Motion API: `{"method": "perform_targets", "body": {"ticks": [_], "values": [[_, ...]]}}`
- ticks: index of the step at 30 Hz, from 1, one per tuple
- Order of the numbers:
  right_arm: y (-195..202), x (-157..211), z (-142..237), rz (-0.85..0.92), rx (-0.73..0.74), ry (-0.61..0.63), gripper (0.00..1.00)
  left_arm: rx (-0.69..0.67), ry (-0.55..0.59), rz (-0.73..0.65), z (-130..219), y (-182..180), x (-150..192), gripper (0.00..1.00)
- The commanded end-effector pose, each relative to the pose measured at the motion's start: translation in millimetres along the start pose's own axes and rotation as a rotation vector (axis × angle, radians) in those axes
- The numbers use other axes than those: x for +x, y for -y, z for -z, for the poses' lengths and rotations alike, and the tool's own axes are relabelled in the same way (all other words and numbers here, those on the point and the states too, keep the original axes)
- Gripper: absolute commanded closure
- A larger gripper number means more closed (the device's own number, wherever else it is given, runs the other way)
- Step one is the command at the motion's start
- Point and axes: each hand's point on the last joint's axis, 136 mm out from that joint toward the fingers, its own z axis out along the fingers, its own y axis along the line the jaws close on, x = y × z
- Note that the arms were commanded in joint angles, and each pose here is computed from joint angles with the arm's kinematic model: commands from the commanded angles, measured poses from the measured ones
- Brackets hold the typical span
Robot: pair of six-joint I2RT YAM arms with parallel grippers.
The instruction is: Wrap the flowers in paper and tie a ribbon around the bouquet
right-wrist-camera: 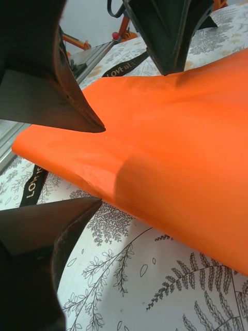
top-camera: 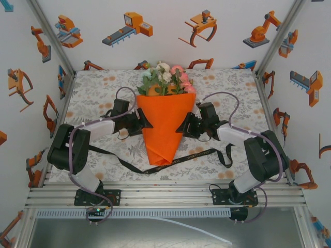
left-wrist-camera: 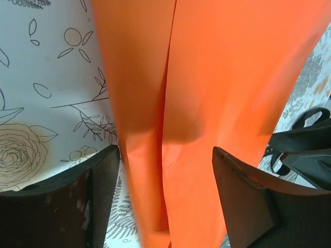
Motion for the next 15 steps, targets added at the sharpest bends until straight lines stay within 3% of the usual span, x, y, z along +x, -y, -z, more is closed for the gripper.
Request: {"method": "perform_targets", "body": {"ticks": [1, 6, 12, 15], "values": [[-1.3, 0.8, -6.0, -0.019, -0.030, 0.001, 0.54, 0.048, -0.019, 0.011, -9.1, 4.6, 4.0, 0.40], [-2.4, 2.0, -5.1, -0.023, -0.038, 0.007, 0.63, 0.054, -0.021, 0.027, -7.0, 7.1, 3.2, 0.52], [-15.9, -1.0, 3.0, -0.007, -0.077, 0.017, 0.73, 0.161, -0.010, 0.033, 11.3, 39.3, -5.4, 0.81], [-18.0, -2.0, 7.8, -0.001, -0.082, 0.030, 0.77, 0.181, 0.000, 0.036, 18.3, 47.0, -7.4, 0.86]]}}
